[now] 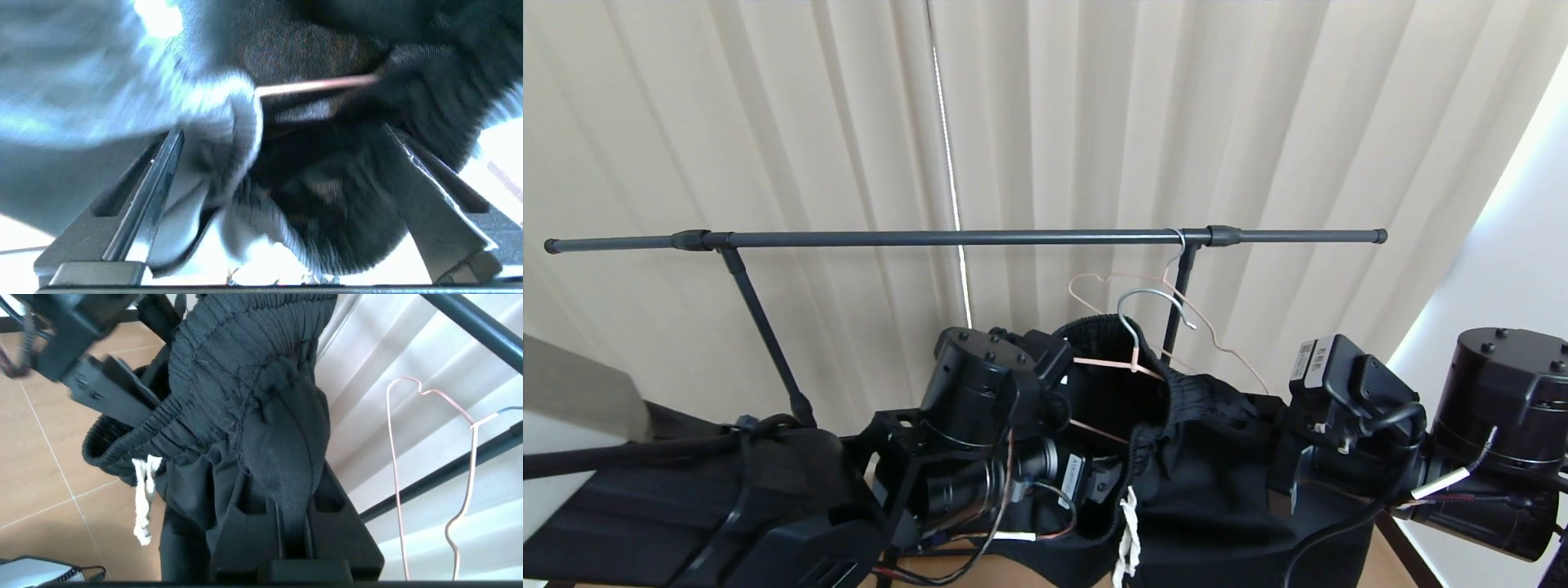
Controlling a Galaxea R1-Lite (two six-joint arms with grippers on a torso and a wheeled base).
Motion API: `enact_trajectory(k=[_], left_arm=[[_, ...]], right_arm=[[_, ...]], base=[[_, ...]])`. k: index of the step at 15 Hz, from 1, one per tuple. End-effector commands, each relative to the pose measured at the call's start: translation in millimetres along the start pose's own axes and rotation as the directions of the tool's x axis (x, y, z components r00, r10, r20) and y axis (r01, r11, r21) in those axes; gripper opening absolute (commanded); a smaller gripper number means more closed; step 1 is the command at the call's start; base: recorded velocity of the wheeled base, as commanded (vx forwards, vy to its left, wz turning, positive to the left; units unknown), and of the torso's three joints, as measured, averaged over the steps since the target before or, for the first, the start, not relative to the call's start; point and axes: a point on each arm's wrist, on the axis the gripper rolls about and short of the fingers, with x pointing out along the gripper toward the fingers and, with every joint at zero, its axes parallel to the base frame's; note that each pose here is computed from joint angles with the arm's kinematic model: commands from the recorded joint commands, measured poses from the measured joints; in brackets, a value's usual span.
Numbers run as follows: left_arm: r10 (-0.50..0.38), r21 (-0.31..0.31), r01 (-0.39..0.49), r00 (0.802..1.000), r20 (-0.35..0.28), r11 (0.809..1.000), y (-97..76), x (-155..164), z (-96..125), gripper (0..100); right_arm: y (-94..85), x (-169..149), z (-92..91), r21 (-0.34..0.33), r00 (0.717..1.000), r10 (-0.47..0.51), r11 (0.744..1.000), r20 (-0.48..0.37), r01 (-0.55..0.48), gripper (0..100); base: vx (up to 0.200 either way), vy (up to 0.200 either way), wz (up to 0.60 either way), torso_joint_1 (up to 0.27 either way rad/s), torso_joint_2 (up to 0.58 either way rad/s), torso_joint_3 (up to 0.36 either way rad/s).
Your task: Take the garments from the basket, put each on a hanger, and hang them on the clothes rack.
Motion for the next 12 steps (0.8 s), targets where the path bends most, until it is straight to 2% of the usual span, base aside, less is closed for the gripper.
enact_trajectory(k=[1, 6, 8, 10, 11, 12], left_arm=[[-0.008, 0.02, 0.008, 1.0, 0.028, 1.0, -0.6, -23.9, 1.1, 100], [-0.011, 0.047, 0.009, 0.999, 0.036, 0.999, 1.3, -46.5, -5.9, 100], [0.017, 0.079, -0.024, 0.996, 0.083, 0.997, 10.2, -65.1, -3.3, 100], [0.089, 0.1, -0.11, 0.978, 0.191, 0.989, 38.1, -83.9, 9.7, 100], [0.096, 0.125, -0.13, 0.964, 0.246, 0.984, 52.5, -100.0, 19.0, 100], [0.081, 0.145, -0.123, 0.96, 0.27, 0.982, 59.0, -107.3, 23.5, 100]], right_arm=[[-1.0, 3.7, -4.0, 0.007, 1.0, 0.002, 1.0, -0.016, -0.002, 0], [-2.0, 6.7, -7.9, 0.018, 1.0, 0.012, 1.0, -0.027, -0.012, 0], [-11.5, 7.5, -17.4, 0.041, 0.998, 0.059, 0.997, -0.027, -0.058, 0], [-21.3, 5.2, -23.4, 0.062, 0.994, 0.112, 0.992, -0.003, -0.111, 0], [-23.7, 4.2, -28.2, 0.075, 0.987, 0.158, 0.985, 0.009, -0.158, 0], [-24.2, 3.0, -29.2, 0.079, 0.984, 0.179, 0.981, 0.019, -0.18, 0]], base=[[0.0, 0.0, 0.0, 0.0, 0.0, 0.0], [0.0, 0.0, 0.0, 0.0, 0.0, 0.0], [0.0, 0.0, 0.0, 0.0, 0.0, 0.0], [0.0, 0.0, 0.0, 0.0, 0.0, 0.0], [0.0, 0.0, 0.0, 0.0, 0.0, 0.0], [0.0, 0.0, 0.0, 0.0, 0.0, 0.0]])
